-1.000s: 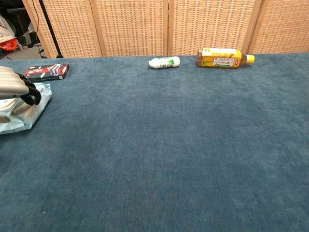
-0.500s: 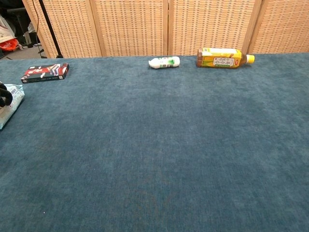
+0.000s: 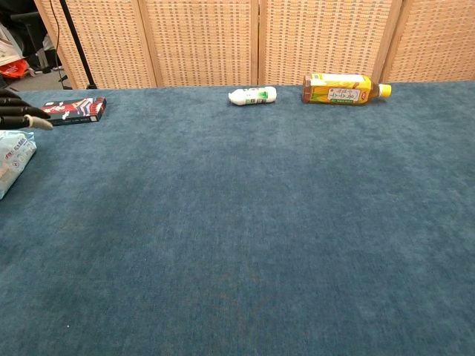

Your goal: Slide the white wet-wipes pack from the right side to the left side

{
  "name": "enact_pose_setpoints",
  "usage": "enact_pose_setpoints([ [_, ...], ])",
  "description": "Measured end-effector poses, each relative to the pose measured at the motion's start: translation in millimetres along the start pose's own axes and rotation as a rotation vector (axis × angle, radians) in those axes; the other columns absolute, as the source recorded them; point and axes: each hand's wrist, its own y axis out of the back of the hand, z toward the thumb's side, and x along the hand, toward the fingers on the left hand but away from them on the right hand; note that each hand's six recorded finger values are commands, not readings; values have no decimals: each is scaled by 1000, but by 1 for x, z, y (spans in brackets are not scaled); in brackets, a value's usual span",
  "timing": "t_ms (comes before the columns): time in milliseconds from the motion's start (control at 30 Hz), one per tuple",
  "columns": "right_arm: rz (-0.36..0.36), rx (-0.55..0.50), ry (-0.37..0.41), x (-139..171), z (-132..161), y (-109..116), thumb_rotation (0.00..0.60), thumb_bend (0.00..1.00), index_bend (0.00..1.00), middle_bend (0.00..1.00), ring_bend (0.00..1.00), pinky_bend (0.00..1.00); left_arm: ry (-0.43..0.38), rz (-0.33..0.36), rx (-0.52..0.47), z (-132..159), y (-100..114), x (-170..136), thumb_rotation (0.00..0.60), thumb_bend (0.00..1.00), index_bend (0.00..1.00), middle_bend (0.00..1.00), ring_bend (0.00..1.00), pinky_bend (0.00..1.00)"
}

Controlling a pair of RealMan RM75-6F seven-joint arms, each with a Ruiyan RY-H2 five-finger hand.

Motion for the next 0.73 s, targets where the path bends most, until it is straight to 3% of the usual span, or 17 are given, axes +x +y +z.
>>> enact_pose_setpoints([
  [200,3,-9,9,1,2,1,600,28,105,0,0,0,9,152,-86,-6,44,-25,600,28,0,0,0,0],
  [433,9,-12,33,4,7,0,600,28,104,0,0,0,129,350,-295,-24,83,-63,600,4,0,0,0,0],
  [567,6,-6,49,4,10,1,600,19,104,0,0,0,264,374,-400,-33,77,-84,600,0,0,0,0,0],
  [733,-8,-14,61,6,11,6,600,4,105,0,0,0,479,348,-616,-26,44,-127,600,0,0,0,0,0],
])
